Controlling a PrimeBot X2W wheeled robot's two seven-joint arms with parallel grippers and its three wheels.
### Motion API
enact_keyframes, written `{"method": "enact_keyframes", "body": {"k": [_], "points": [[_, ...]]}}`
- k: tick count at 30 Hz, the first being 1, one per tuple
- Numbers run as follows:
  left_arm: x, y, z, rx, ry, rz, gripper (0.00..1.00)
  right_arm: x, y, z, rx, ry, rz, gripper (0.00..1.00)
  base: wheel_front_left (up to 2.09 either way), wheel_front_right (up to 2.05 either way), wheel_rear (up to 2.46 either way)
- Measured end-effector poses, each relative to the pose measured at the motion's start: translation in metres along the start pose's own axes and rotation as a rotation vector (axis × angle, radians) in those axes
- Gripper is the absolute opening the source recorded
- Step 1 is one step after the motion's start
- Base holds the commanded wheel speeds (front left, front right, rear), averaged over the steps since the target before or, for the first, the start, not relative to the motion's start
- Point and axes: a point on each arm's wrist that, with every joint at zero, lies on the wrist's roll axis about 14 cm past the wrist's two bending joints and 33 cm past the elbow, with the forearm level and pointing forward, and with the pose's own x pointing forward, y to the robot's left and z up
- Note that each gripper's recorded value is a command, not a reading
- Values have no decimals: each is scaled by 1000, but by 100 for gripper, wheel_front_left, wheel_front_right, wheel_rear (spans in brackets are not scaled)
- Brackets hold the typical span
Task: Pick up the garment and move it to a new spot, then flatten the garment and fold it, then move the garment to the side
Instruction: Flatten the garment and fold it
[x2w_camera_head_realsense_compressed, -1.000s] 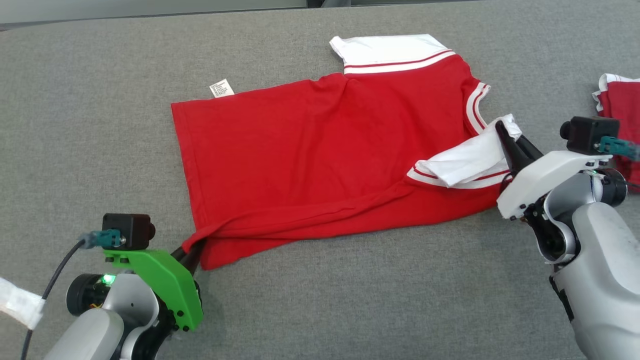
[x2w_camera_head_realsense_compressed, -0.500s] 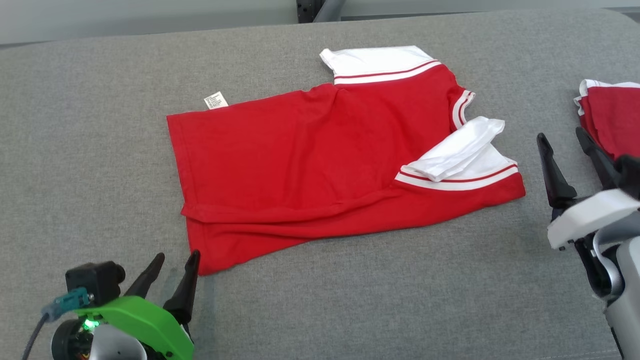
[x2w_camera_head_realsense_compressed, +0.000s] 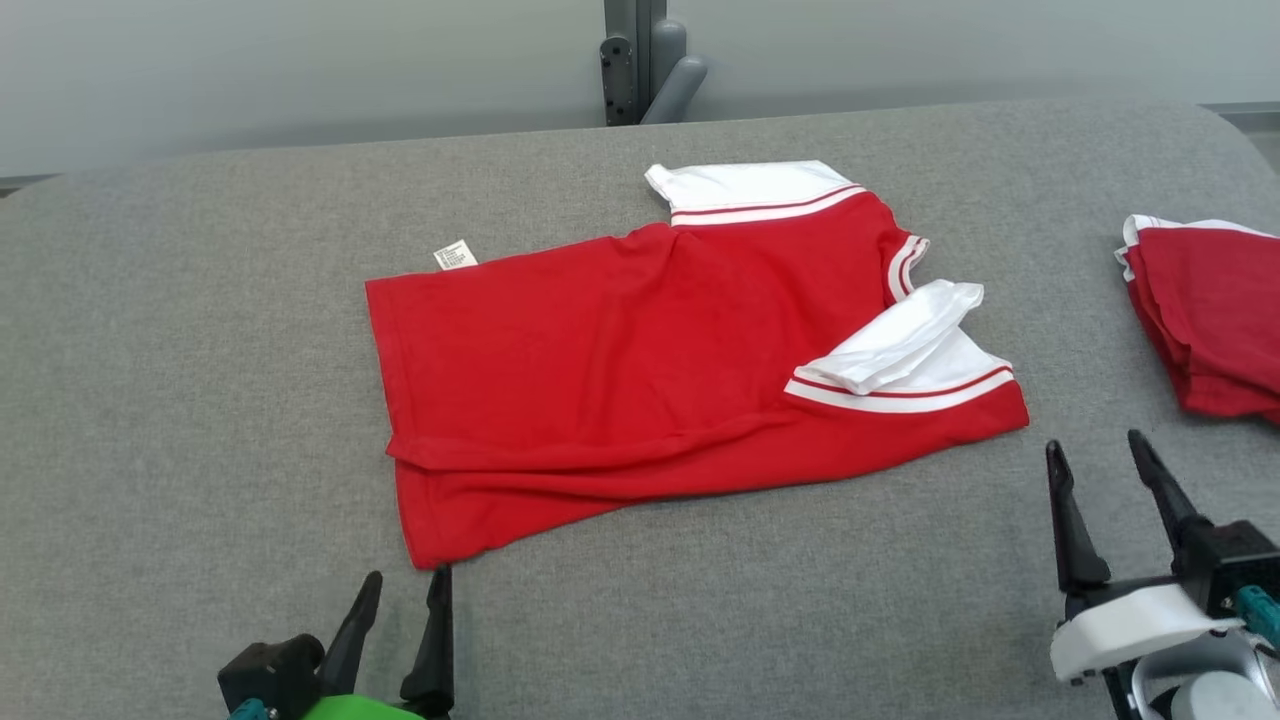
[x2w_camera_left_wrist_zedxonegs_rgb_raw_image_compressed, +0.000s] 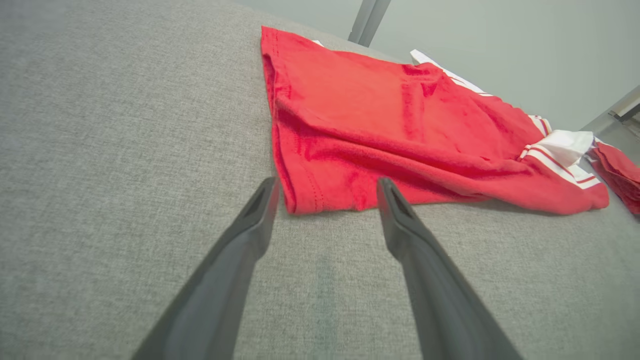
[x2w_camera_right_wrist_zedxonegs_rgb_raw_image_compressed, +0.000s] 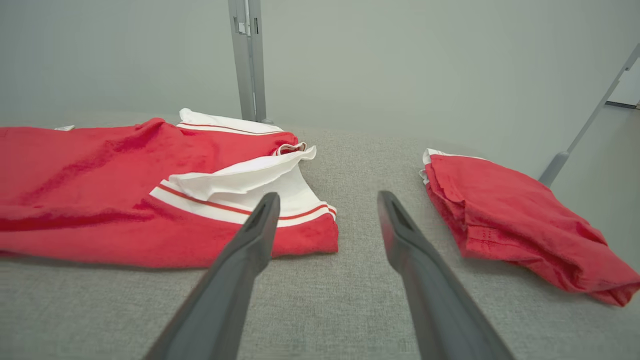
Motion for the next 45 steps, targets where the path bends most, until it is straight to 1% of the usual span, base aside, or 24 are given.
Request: {"method": "enact_keyframes", "body": {"k": [3,5,8,18,21,27,33,39,42,45], "points": [[-1,1,-6,-5,2,8,100,-10,1,-6,15,18,-18,100,0,0,0],[-2,4,-10,23,10,6,100,-13,3,-8,17,25,-20,100,0,0,0],[2,4,-8,23,-2,8,100,-14,4,-10,23,29,-24,100,0,0,0],[11,7,3,34,-46,12,100,-5,-6,5,10,-16,-46,100,0,0,0],[15,5,2,27,-44,5,100,1,-7,4,8,-11,-45,100,0,0,0],[31,4,-14,30,31,-3,100,25,-5,-15,-21,53,-11,100,0,0,0],[50,10,-25,34,98,9,100,52,0,-40,-35,139,18,100,0,0,0],[62,18,-37,39,155,25,100,67,10,-74,-35,251,51,100,0,0,0],[63,20,-45,39,189,26,100,68,15,-91,-34,308,64,100,0,0,0],[65,19,-48,26,210,15,100,71,18,-101,-22,340,67,100,0,0,0]]}}
